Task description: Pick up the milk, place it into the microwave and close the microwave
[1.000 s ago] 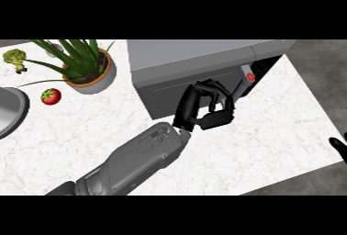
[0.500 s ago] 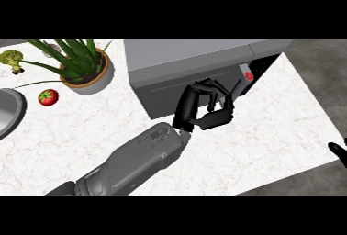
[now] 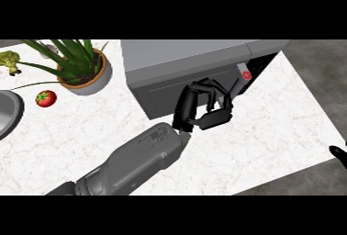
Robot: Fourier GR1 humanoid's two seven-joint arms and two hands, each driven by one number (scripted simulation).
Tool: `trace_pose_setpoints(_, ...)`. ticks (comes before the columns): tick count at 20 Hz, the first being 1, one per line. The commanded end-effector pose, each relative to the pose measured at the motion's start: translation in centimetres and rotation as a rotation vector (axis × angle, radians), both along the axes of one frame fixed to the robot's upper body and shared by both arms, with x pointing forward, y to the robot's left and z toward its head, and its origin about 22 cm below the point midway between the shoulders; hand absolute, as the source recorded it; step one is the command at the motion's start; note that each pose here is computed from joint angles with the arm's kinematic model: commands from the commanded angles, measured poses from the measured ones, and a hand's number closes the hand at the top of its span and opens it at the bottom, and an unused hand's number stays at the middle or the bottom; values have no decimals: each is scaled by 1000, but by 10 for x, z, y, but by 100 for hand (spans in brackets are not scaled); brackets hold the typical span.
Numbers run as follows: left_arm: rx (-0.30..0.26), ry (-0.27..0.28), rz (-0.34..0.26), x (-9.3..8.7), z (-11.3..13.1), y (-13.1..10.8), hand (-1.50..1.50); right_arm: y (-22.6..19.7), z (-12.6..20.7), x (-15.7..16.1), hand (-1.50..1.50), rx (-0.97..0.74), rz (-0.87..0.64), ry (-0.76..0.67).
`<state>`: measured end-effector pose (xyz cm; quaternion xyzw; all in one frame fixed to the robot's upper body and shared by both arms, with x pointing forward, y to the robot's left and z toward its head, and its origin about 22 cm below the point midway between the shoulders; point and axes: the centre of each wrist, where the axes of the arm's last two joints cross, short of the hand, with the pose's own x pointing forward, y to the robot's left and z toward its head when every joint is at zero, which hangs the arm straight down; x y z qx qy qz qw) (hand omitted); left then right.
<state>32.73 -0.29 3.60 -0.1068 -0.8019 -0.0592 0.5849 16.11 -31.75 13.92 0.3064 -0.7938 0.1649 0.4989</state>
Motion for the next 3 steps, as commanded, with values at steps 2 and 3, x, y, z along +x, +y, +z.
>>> trace_pose_setpoints(2,18,38,113,28,1,14,150,1,3,0,-150,7,10,-1)
trace_pose_setpoints(3,22,25,111,27,1,13,150,0,3,1,-150,-5,13,4)
